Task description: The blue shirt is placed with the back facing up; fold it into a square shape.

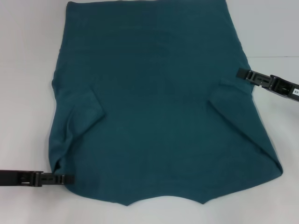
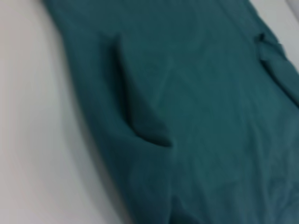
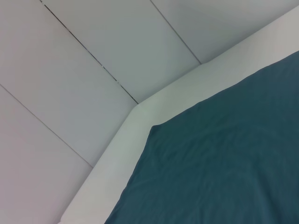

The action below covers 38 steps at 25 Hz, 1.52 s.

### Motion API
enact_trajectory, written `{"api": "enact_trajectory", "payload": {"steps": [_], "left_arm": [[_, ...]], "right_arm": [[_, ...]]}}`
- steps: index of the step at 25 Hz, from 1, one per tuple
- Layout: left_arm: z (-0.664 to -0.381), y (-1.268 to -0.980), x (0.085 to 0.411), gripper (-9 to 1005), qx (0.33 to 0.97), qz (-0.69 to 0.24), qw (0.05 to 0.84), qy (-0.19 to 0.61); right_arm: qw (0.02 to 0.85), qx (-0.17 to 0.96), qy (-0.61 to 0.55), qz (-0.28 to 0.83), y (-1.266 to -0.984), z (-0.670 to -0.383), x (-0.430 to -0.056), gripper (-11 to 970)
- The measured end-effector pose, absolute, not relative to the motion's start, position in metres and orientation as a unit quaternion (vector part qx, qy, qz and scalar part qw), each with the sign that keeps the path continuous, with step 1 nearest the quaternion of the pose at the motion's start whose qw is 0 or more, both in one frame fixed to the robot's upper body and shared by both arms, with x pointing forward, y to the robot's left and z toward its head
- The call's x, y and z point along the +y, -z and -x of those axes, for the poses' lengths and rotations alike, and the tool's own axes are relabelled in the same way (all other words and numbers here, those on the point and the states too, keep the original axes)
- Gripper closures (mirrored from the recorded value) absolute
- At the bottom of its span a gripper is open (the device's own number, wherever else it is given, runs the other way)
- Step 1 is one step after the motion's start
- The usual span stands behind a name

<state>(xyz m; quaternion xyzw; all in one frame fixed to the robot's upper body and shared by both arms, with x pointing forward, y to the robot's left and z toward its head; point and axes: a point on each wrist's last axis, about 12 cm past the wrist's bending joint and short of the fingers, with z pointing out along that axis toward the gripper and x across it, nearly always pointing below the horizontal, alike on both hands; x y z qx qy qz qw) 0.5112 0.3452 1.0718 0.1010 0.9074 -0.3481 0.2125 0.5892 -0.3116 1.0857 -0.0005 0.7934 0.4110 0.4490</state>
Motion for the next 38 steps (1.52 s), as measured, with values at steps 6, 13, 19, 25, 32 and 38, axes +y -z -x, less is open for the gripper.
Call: {"api": "enact_trajectory", "payload": {"steps": [6, 13, 19, 25, 32, 38], "left_arm": [[-0.516, -1.072, 0.334, 147, 0.899, -0.117, 0.204, 0.369], [-0.518, -1.070, 0.328, 148, 0.898, -0.125, 0.197, 0.374], [-0.516, -1.071, 0.327, 150, 0.897, -0.126, 0.191, 0.379], [-0.516, -1.071, 0.327, 151, 0.897, -0.128, 0.188, 0.380], [-0.517, -1.069, 0.330, 152, 0.902, -0.122, 0.191, 0.368], [-0.518, -1.070, 0.335, 154, 0.908, -0.113, 0.193, 0.354]], "right_arm": [[0.449, 0.793, -0.412, -0.001, -1.085, -0.589, -0.311, 47], [0.450, 0.793, -0.411, -0.004, -1.084, -0.588, -0.313, 47], [0.452, 0.792, -0.410, -0.008, -1.085, -0.587, -0.315, 48], [0.452, 0.792, -0.411, -0.008, -1.084, -0.587, -0.314, 48], [0.450, 0.791, -0.414, -0.007, -1.084, -0.585, -0.315, 48], [0.453, 0.789, -0.416, -0.012, -1.084, -0.584, -0.317, 48]]}}
